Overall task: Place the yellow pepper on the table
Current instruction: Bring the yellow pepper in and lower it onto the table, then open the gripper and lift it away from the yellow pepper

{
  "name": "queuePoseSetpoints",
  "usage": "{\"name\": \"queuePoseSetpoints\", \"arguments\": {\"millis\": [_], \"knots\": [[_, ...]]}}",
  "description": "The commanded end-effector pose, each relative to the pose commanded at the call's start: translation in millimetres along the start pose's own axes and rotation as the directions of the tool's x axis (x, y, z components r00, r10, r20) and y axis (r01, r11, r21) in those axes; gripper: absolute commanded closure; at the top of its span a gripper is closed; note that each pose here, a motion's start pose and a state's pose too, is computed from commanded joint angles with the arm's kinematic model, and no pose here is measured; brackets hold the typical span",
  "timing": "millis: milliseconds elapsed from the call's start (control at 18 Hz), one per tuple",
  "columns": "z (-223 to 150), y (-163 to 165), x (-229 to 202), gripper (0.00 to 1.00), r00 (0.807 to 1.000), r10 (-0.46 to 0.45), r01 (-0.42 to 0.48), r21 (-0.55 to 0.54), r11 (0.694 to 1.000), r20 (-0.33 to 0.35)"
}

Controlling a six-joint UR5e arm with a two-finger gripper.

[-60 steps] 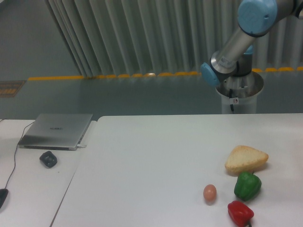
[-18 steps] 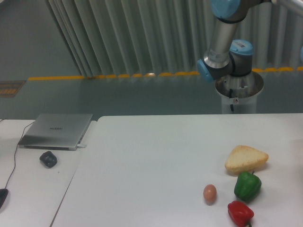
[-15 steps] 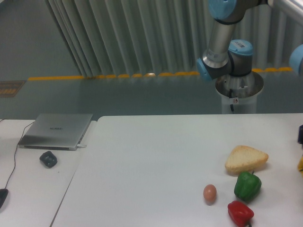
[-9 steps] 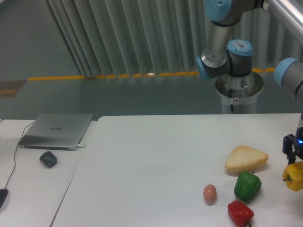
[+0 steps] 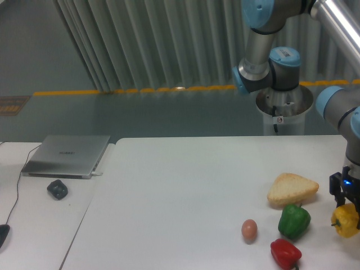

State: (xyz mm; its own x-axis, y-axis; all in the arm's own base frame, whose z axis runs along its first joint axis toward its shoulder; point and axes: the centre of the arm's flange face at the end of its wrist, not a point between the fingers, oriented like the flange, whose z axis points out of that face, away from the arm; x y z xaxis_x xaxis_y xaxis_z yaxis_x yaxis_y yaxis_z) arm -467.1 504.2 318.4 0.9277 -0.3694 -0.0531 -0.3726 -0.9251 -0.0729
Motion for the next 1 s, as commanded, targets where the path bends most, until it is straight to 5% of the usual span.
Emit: {"name": "queuePoseSetpoints", "arguments": {"millis": [111,167,556,1000], "knots": [[-1.2,0.1,0.0,0.19,1.000,0.000,0.000,-0.001,1.000,0.003],[-1.2,1.0,-0.4,0.00,1.000,0.006,-0.006,-0.001,1.000,0.003],[-12.2,-0.1,-1.9,0.00,0.999,0.026,-0.026,0.005,1.000,0.025],[-35.0,11.7,-15.7,0.00,0.980,0.175,-0.176,-0.002,0.984,0.090]]}}
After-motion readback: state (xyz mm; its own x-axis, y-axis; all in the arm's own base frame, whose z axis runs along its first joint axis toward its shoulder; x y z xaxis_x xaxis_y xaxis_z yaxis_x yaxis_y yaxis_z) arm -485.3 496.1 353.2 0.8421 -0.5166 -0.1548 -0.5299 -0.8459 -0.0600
